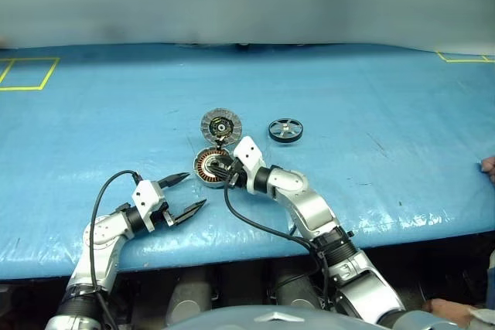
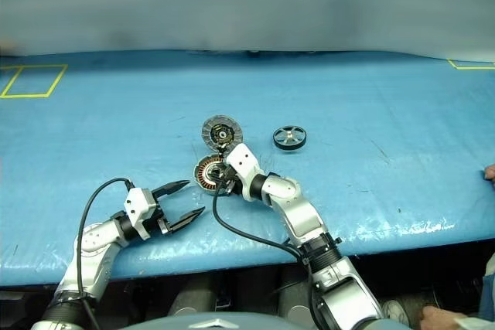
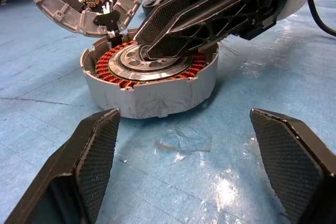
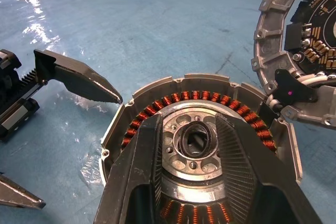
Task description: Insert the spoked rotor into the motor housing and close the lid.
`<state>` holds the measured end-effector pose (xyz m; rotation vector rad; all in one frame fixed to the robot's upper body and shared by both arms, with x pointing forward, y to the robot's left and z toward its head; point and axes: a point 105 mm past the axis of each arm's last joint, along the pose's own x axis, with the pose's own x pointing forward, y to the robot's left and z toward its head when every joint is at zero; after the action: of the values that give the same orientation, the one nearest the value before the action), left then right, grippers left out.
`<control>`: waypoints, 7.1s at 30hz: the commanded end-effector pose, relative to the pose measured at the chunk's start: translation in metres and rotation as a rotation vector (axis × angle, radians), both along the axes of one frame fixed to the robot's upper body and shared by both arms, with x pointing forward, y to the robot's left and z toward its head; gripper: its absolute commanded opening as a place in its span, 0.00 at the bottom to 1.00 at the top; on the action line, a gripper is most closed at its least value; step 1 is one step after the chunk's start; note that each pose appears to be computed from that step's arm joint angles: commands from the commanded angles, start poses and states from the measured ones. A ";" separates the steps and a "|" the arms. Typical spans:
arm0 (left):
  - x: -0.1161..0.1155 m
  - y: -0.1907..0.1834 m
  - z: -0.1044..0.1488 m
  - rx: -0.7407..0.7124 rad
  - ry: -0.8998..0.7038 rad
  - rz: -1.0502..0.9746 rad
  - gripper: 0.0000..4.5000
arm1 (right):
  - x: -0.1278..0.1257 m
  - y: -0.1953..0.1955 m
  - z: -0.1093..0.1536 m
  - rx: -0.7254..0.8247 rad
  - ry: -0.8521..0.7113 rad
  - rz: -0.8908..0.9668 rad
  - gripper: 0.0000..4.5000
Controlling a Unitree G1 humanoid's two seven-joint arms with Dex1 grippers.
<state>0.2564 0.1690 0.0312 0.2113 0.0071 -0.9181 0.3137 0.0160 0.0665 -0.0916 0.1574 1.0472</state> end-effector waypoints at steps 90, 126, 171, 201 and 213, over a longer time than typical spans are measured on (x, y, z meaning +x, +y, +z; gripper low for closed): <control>-0.010 0.012 -0.013 -0.003 0.024 0.080 0.94 | 0.003 0.003 -0.031 -0.374 -0.116 0.014 0.01; -0.012 0.025 0.004 -0.089 0.010 0.143 0.94 | 0.054 -0.161 0.049 -0.294 -0.217 -0.494 0.34; -0.014 0.022 0.000 -0.065 0.032 0.157 0.94 | 0.056 -0.162 0.047 -0.235 -0.175 -0.500 0.34; -0.016 0.019 -0.006 -0.061 0.061 0.141 0.94 | -0.022 -0.112 0.033 -0.480 -0.235 0.096 0.34; -0.021 0.021 -0.010 -0.061 0.068 0.159 0.94 | -0.012 -0.119 0.010 -0.567 -0.195 0.081 0.34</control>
<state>0.2395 0.1922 0.0235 0.1218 0.0541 -0.7595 0.2986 -0.1068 0.0681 -0.6922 0.3130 1.0441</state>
